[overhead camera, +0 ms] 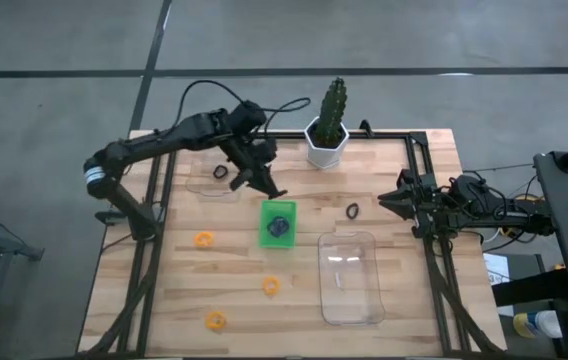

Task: Sort spring keychains
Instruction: Put the top black spring keychain into the top transparent bin

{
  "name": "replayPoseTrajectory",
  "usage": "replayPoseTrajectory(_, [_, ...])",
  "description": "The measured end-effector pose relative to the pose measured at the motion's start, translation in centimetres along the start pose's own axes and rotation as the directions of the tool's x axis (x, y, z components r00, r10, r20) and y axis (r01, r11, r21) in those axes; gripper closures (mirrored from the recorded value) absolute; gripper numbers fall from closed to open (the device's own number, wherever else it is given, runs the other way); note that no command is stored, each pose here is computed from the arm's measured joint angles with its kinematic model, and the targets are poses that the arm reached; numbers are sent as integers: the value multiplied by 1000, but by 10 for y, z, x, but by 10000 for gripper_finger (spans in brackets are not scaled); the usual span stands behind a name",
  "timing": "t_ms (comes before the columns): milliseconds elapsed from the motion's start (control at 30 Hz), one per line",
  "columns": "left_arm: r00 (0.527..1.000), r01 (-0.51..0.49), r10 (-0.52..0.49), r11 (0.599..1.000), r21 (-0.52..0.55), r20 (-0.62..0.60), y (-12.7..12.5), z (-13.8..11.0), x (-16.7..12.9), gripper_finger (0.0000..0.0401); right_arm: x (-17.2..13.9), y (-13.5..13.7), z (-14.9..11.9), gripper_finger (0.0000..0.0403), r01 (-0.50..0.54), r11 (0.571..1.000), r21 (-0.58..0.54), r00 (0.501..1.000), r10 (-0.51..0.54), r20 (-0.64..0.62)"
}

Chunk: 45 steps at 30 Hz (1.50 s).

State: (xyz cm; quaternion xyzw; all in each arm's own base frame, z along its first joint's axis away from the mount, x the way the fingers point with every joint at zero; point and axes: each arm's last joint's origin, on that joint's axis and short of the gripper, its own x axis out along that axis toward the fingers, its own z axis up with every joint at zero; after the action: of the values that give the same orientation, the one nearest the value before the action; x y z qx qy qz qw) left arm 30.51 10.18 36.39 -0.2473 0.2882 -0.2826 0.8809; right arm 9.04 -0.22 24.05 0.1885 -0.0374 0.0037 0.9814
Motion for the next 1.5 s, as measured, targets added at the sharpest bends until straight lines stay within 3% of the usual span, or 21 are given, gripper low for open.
replayPoseTrajectory(200, [972,233,-236,966,111,8,-27,5,2,398,0,0,0,322,0,1000,0,1000,0,0])
replayPoseTrajectory(400, [968,249,-251,959,134,0,-31,6,8,397,0,0,0,324,0,1000,0,1000,0,0])
replayPoseTrajectory(500, [995,104,-104,993,50,-2,-26,3,9,397,0,0,0,330,0,1000,0,1000,0,0])
replayPoseTrajectory(567, [995,-90,88,996,-27,-44,-21,-5,9,397,0,0,0,333,0,1000,0,1000,0,0])
replayPoseTrajectory(600, [976,-206,200,977,-63,-85,-17,-10,8,397,0,0,0,334,1,1000,0,1000,-1,-1])
replayPoseTrajectory(667, [873,-467,438,878,-110,-214,-11,-24,4,397,0,0,0,335,0,1000,1,1000,0,0])
replayPoseTrajectory(767, [588,-781,692,621,-71,-418,-5,-44,-6,396,0,0,0,331,0,1000,3,1000,0,0])
replayPoseTrajectory(833, [400,-891,767,455,-14,-502,-3,-54,-14,396,0,0,0,328,0,1000,3,1000,0,0])
replayPoseTrajectory(867, [338,-917,783,399,4,-522,-1,-57,-17,396,0,0,0,327,0,1000,3,1000,0,0])
replayPoseTrajectory(933, [290,-935,793,353,15,-536,5,-61,-22,396,0,0,0,324,1,1000,3,1000,-1,0])
replayPoseTrajectory(1067, [279,-941,802,338,17,-529,25,-68,-30,396,0,0,0,321,1,1000,3,1000,-1,0])
replayPoseTrajectory(1200, [268,-955,810,296,-31,-521,51,-78,-48,397,0,0,0,325,1,1000,4,1000,-1,0])
replayPoseTrajectory(1300, [341,-938,794,323,-126,-502,69,-88,-64,398,0,0,0,330,1,1000,4,1000,-1,0])
replayPoseTrajectory(1500, [409,-910,767,308,-276,-494,95,-113,-89,399,0,0,0,334,1,1000,4,1000,-1,1])
